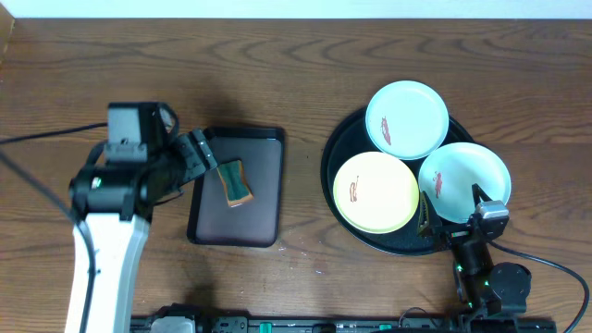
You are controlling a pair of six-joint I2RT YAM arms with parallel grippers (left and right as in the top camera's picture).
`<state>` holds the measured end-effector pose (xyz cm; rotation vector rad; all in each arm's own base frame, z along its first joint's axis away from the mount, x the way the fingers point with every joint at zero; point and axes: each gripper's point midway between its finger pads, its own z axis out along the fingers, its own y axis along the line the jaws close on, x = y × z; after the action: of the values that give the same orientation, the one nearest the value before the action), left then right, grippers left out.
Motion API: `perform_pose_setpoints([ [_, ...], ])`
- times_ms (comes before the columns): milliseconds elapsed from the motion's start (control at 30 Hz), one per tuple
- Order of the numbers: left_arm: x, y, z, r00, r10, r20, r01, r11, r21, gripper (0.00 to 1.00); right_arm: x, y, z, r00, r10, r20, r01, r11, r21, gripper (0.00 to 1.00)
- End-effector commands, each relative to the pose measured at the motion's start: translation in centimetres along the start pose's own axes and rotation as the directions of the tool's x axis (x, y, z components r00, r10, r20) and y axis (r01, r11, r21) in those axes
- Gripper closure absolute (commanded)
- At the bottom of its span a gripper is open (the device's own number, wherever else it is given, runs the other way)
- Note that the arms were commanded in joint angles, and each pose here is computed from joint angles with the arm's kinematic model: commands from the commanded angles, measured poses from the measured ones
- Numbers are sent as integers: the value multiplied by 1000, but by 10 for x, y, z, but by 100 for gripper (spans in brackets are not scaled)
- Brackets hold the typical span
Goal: Clean dirty plates on tray and stack at the side
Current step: 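Lower the left gripper and grasp the orange-green sponge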
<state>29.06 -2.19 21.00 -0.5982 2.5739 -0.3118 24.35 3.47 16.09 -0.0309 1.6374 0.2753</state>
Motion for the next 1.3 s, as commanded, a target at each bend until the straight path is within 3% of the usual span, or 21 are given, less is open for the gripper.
perform_pose_setpoints([
  [0,6,-6,15,995,6,-95,-5,1000,20,15,1,2,0,1000,-9,-2,9,1000,-6,1],
  [133,25,-24,38,966,-7,-259,37,993,113,16,1,1,0,1000,-9,-2,9,1000,-6,1],
  [333,50,-8,83,911,-37,-412,40,999,0,18,1,1,0,1000,-9,-2,9,1000,-6,1],
  [433,49,21,104,914,-44,-403,-22,987,-159,26,1,1,0,1000,-9,-2,9,1000,-6,1],
  [500,45,27,114,919,-42,-391,-36,981,-190,26,1,1,0,1000,-9,-2,9,1000,-6,1],
  [800,53,11,145,915,22,-404,-95,982,-161,25,1,1,0,1000,-9,-2,9,1000,-6,1],
  [967,52,27,167,918,35,-394,-146,956,-256,25,1,1,0,1000,-9,-2,9,1000,-6,1],
  [1267,57,28,181,911,33,-411,-150,955,-257,25,1,1,0,1000,-9,-2,9,1000,-6,1],
])
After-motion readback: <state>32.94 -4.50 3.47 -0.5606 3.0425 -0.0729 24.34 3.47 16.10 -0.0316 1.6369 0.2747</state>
